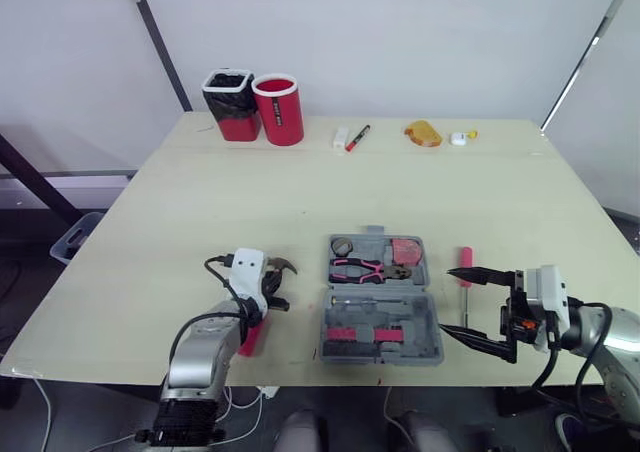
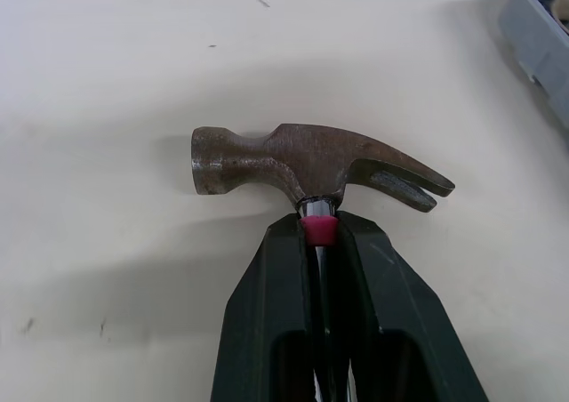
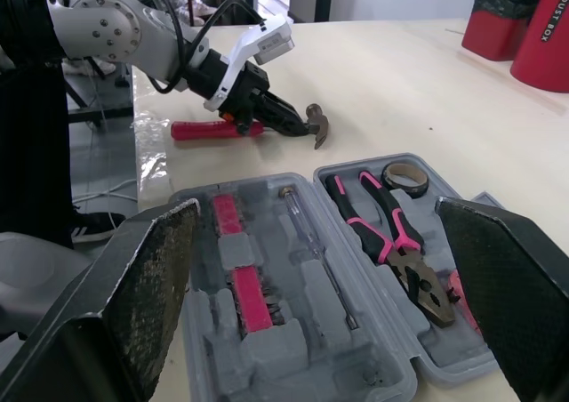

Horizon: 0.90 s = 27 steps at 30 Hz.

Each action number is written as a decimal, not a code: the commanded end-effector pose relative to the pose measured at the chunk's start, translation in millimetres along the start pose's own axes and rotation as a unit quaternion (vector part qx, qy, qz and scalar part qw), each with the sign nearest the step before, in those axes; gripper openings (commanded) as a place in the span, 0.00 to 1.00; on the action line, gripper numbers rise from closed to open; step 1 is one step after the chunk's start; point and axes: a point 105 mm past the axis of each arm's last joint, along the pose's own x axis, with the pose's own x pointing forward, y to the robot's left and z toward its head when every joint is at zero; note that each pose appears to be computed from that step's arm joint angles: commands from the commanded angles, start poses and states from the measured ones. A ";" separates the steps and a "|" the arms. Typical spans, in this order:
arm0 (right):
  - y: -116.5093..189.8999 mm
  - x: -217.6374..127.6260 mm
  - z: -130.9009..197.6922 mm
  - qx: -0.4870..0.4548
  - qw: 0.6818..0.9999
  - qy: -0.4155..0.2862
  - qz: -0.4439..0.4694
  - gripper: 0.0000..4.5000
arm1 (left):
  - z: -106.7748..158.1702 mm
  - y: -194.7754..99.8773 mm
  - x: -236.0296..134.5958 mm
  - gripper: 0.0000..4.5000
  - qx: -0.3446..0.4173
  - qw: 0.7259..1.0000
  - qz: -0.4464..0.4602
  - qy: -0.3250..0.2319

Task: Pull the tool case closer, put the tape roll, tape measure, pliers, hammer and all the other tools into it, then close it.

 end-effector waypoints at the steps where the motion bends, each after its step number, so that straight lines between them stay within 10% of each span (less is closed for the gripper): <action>1: -4.3 -0.5 7.4 -0.016 1.000 -0.017 -0.009 1.00 | 24.7 0.8 -3.6 0.01 0.034 0.998 -0.038 -0.042; 14: -8.2 -12.2 2.8 -0.018 0.999 -0.010 -0.026 1.00 | 93.7 -44.2 -22.8 0.01 0.176 0.939 -0.291 -0.059; 27: -7.1 -37.7 1.2 -0.005 0.998 0.000 -0.061 1.00 | 110.3 -143.2 -38.9 0.01 0.308 0.795 -0.523 -0.002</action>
